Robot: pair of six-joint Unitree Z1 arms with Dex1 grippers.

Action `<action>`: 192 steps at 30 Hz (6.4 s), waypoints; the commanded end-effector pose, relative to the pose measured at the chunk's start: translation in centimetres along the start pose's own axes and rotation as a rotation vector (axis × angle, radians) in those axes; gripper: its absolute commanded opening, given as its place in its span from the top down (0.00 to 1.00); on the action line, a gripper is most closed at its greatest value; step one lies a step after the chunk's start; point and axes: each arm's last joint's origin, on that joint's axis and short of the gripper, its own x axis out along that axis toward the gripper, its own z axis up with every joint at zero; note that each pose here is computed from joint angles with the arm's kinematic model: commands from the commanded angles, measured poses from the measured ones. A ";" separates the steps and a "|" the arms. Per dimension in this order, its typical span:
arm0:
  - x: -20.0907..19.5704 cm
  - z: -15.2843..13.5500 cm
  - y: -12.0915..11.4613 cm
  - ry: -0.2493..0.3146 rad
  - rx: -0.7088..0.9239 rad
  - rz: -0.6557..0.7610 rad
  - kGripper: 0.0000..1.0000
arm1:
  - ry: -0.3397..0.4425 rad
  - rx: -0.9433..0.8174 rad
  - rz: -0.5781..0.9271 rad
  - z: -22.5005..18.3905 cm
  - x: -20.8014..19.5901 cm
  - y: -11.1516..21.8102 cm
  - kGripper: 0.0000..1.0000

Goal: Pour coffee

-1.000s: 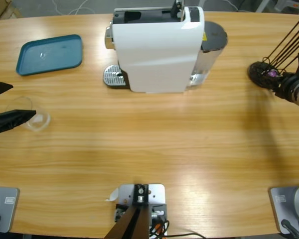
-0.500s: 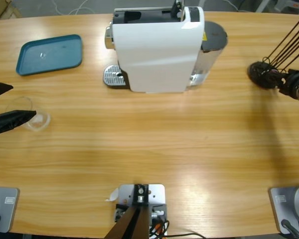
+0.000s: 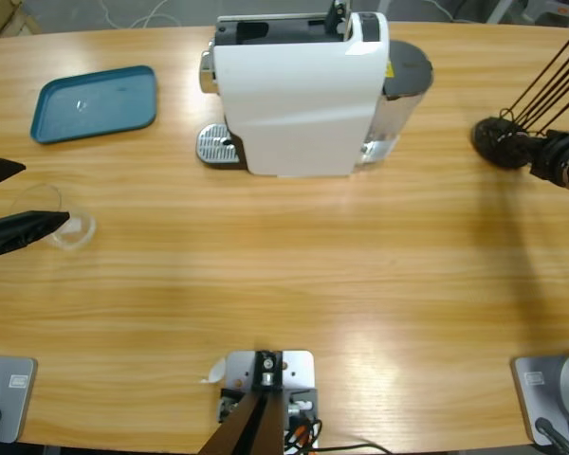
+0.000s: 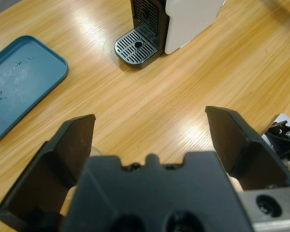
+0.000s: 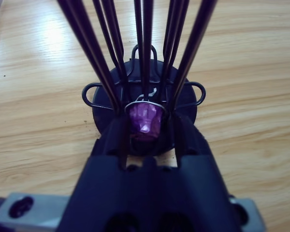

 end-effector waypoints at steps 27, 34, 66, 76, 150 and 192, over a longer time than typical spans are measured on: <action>-0.1 -1.5 0.3 0.023 -0.025 0.008 0.01 | 0.022 -0.074 -0.007 -0.4 0.7 -0.2 1.00; -0.2 -1.6 0.3 0.021 -0.025 0.009 0.01 | -0.006 -0.076 0.000 0.0 0.1 -0.2 1.00; -0.4 -1.7 0.3 0.009 -0.025 0.009 0.01 | 0.096 -0.064 -0.004 0.7 -0.5 0.9 0.63; -0.4 -1.7 0.3 0.008 -0.025 0.009 0.02 | 0.095 -0.048 -0.016 0.6 0.6 0.6 0.64; -0.7 -2.0 0.4 0.004 -0.030 0.014 0.02 | -0.096 -0.059 0.002 5.3 -4.5 0.2 1.00; -0.9 -2.6 0.4 0.009 -0.030 0.004 0.02 | 0.050 -0.016 -0.009 -1.5 -0.2 0.8 0.75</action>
